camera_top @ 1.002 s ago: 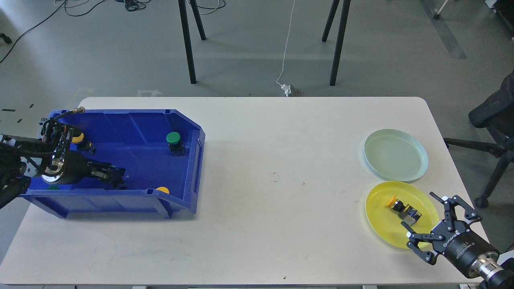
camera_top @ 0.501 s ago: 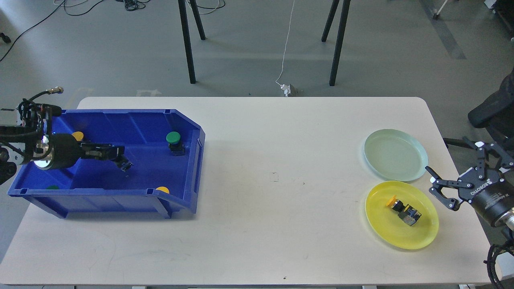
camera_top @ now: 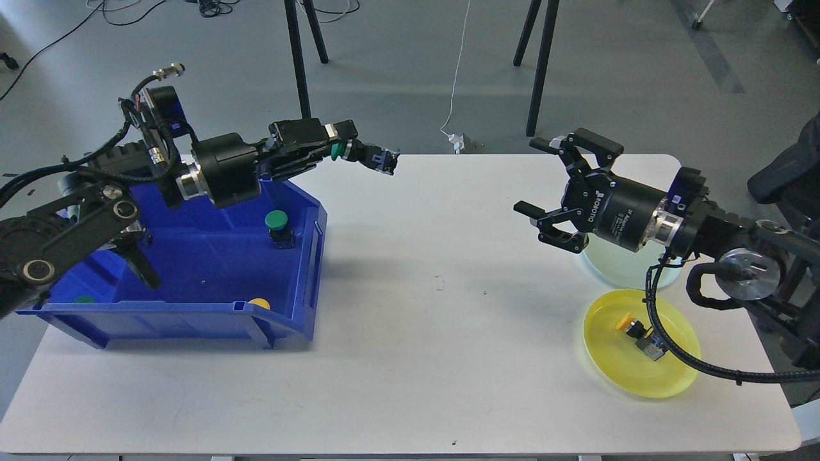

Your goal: Pass button and place on color plate

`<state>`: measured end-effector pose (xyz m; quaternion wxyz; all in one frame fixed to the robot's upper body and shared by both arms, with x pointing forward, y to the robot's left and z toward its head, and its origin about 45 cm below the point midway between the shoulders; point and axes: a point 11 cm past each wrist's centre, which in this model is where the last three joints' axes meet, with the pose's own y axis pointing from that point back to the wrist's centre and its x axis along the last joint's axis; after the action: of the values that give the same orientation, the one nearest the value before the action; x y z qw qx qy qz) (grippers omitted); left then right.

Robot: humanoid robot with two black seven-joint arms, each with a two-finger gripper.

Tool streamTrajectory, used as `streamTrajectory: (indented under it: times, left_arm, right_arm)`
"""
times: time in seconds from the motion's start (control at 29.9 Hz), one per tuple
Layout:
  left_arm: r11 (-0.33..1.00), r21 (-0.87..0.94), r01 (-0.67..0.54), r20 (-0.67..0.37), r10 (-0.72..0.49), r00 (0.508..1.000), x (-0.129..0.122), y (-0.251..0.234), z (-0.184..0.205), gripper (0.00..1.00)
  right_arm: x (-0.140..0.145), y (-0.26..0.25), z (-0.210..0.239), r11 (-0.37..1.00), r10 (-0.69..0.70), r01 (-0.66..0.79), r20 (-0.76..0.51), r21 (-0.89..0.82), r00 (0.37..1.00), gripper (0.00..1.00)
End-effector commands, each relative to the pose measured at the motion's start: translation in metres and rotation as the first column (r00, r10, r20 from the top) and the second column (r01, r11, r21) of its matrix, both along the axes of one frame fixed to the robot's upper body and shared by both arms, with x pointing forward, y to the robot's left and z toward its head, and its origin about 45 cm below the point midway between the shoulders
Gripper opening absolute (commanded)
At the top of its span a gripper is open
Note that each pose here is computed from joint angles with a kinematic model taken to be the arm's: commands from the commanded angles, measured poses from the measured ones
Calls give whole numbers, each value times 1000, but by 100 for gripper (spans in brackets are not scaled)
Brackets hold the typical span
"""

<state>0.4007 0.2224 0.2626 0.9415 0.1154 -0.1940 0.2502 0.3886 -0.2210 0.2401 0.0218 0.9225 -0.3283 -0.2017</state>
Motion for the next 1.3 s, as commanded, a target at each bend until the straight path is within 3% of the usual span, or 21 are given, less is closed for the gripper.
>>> streamTrajectory:
  times: [0.0,0.4,0.67,0.8,1.0,1.17,1.27]
  left_arm:
    - [1000,-13,-12,-17,12,1000,3,-8,-11,1]
    - [1000,-19,-12,-27,12,1000,4,-12,-15,2]
    - [1000,-20,-13,-26,12,1000,5,-12,-14,2]
    - [1000,-22,-14,-27,14,1000,5,-12,-14,2]
    - [1000,-23,-13,-30,12,999,5,-12,-14,2]
    - [1000,-24,-10,-33,9,999,4,-12,-14,2]
    - [1000,-22,-10,-32,10,999,4,-11,-14,2]
  right_arm:
    - [16,26,-5,998,2,0,-40,57,999,99]
    - [19,114,-2,984,120,-113,-43,136,992,99]
    - [23,125,1,983,126,-120,-36,141,991,97]
    - [22,125,-1,983,126,-119,-40,143,991,92]
    - [20,124,-5,983,124,-115,-50,144,991,74]
    - [20,123,-7,983,119,-110,-53,145,992,32]
    - [21,122,-7,983,114,-106,-50,147,992,23]
